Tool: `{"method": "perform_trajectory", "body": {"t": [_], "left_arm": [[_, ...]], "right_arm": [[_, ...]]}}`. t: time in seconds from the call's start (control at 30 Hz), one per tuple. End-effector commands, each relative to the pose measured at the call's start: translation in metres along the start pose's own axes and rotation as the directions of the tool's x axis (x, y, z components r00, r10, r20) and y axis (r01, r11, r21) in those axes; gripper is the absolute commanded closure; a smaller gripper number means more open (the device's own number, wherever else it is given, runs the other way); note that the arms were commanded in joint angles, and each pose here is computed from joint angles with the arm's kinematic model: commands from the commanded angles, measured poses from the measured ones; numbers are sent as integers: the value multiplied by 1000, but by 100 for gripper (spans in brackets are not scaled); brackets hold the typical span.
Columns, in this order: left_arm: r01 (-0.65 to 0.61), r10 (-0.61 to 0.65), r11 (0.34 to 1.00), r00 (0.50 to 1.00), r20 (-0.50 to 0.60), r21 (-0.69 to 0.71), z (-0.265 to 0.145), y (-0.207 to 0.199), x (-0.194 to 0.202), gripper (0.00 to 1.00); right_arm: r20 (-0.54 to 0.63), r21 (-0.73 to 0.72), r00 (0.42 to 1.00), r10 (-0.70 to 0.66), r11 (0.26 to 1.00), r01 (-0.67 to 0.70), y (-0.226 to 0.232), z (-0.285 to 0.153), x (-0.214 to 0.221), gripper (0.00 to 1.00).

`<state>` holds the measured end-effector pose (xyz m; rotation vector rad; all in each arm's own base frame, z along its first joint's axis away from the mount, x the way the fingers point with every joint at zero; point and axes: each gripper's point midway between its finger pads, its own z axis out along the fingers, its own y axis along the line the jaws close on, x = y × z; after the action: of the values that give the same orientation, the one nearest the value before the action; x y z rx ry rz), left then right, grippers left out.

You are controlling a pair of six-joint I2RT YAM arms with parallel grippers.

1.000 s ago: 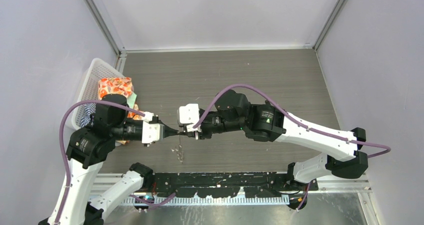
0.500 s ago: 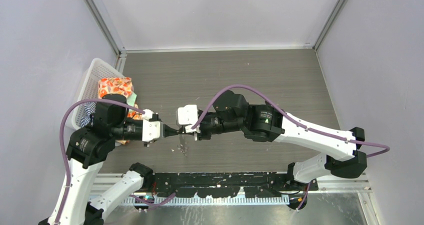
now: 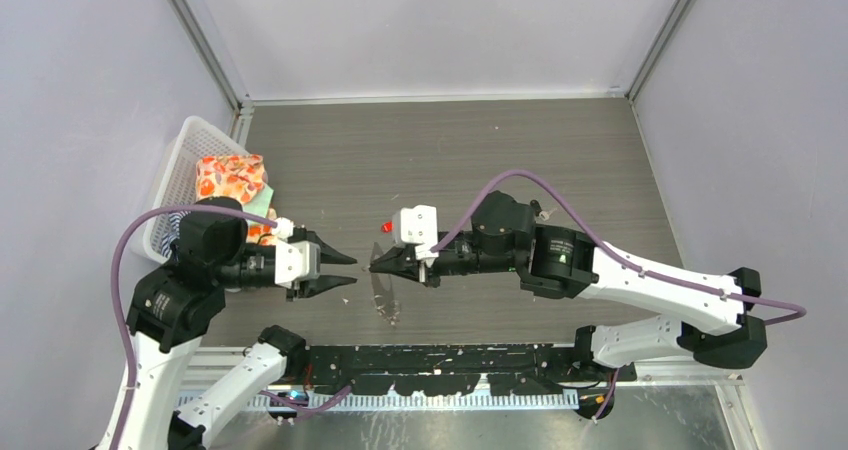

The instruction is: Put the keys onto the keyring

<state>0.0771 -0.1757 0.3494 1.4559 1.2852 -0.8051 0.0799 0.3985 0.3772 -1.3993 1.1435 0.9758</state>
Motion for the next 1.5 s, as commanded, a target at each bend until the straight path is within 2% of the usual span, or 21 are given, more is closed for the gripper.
{"method": "perform_trajectory", "body": {"t": [0.0, 0.13, 0.4, 0.63, 0.97, 1.17, 1.2, 1.23, 1.27, 1.33, 1.4, 1.43, 1.47], "left_arm": [[64, -64, 998, 996, 62, 13, 6, 1, -11, 68], [110, -108, 994, 987, 116, -10, 7, 4, -19, 69], [159, -174, 982, 970, 167, 97, 4, -14, -39, 65], [157, -166, 985, 976, 141, 69, 5, -10, -30, 81], [176, -178, 984, 975, 135, 27, 6, 0, -30, 90], [194, -196, 981, 973, 126, 25, 9, 2, -27, 87], [202, -203, 979, 972, 121, 18, 9, 4, -25, 82], [209, -209, 978, 971, 118, 13, 10, 5, -24, 69], [213, -212, 977, 970, 115, 11, 10, 5, -23, 64], [211, -210, 978, 971, 113, 5, 10, 6, -22, 63], [199, -198, 980, 974, 110, 3, 9, 6, -22, 72], [196, -195, 981, 975, 108, 1, 9, 6, -21, 82], [194, -193, 981, 975, 107, 0, 9, 6, -20, 89]], "right_arm": [[213, 29, 977, 26, 999, -33, -3, -13, -49, 99], [273, 26, 961, 52, 998, -61, -2, -14, -55, 99], [278, 12, 959, 62, 998, -68, 0, -10, -54, 99], [278, 2, 959, 60, 998, -63, 1, -9, -55, 99], [241, -24, 969, 62, 998, -58, 6, -7, -48, 99], [215, -40, 975, 65, 998, -58, 8, -3, -45, 99], [213, -41, 975, 66, 997, -58, 8, -2, -44, 99], [214, -39, 975, 64, 998, -57, 7, -2, -44, 99], [213, -36, 975, 64, 998, -58, 7, -2, -44, 99], [215, -30, 975, 62, 998, -56, 6, -3, -44, 99], [214, -25, 975, 61, 998, -57, 5, -4, -43, 99], [215, -23, 975, 62, 998, -58, 5, -5, -44, 99], [216, -22, 975, 61, 998, -57, 5, -5, -44, 99]]}}
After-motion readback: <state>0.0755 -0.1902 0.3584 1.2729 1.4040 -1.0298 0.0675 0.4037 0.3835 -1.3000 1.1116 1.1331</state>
